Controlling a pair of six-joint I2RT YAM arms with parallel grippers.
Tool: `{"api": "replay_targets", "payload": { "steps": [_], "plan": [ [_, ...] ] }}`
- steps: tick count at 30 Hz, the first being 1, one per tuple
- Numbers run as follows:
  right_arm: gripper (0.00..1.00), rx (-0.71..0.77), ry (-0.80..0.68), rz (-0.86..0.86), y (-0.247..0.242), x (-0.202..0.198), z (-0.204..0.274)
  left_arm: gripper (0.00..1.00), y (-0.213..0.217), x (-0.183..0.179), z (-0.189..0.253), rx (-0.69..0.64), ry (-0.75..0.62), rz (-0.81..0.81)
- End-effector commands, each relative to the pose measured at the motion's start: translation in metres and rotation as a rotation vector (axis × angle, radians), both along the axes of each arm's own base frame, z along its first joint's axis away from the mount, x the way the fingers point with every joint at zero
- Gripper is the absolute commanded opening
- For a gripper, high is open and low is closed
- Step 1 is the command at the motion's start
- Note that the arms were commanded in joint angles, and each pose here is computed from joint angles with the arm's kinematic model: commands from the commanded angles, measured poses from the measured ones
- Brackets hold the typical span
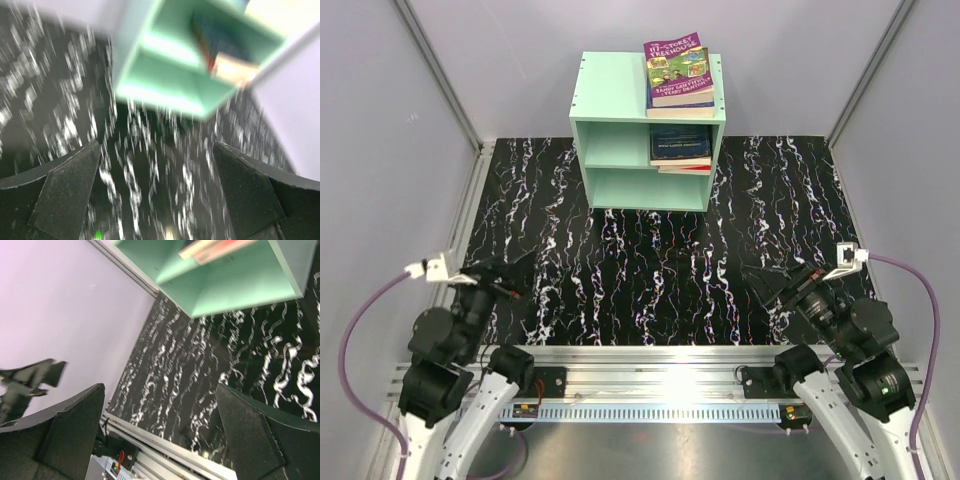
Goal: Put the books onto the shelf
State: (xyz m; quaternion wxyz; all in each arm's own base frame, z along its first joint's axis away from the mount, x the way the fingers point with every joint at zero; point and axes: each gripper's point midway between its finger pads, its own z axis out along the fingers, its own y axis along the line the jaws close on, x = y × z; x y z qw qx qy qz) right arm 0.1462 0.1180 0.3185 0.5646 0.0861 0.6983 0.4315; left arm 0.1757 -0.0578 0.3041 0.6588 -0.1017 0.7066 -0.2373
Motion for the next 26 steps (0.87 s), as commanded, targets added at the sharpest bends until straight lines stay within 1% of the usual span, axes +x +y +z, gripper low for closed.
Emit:
{"api": "replay_targets", "payload": {
  "steps": [1, 2, 4, 9, 13, 26],
  "plan": [
    [1.00, -0.010, 0.083, -0.023, -0.004, -0.001, -0.031, 0.99, 0.033, 0.002, 0.015, 0.007, -0.169, 0.168],
    [1.00, -0.004, 0.092, -0.026, -0.004, -0.002, -0.035, 0.99, 0.037, -0.003, 0.019, -0.003, -0.206, 0.180],
    [1.00, 0.050, 0.130, -0.051, -0.006, -0.001, -0.047, 0.99, 0.043, -0.006, 0.017, 0.014, -0.215, 0.202],
    [1.00, 0.068, 0.094, -0.059, -0.009, -0.004, -0.054, 0.99, 0.050, -0.006, 0.010, 0.060, -0.185, 0.233],
    [1.00, 0.049, 0.139, -0.067, -0.009, 0.000, -0.063, 0.99, 0.050, -0.005, 0.006, 0.071, -0.175, 0.237],
    [1.00, 0.003, 0.078, -0.060, -0.011, -0.003, -0.059, 0.99, 0.058, -0.003, 0.001, 0.088, -0.143, 0.281]
  ]
}}
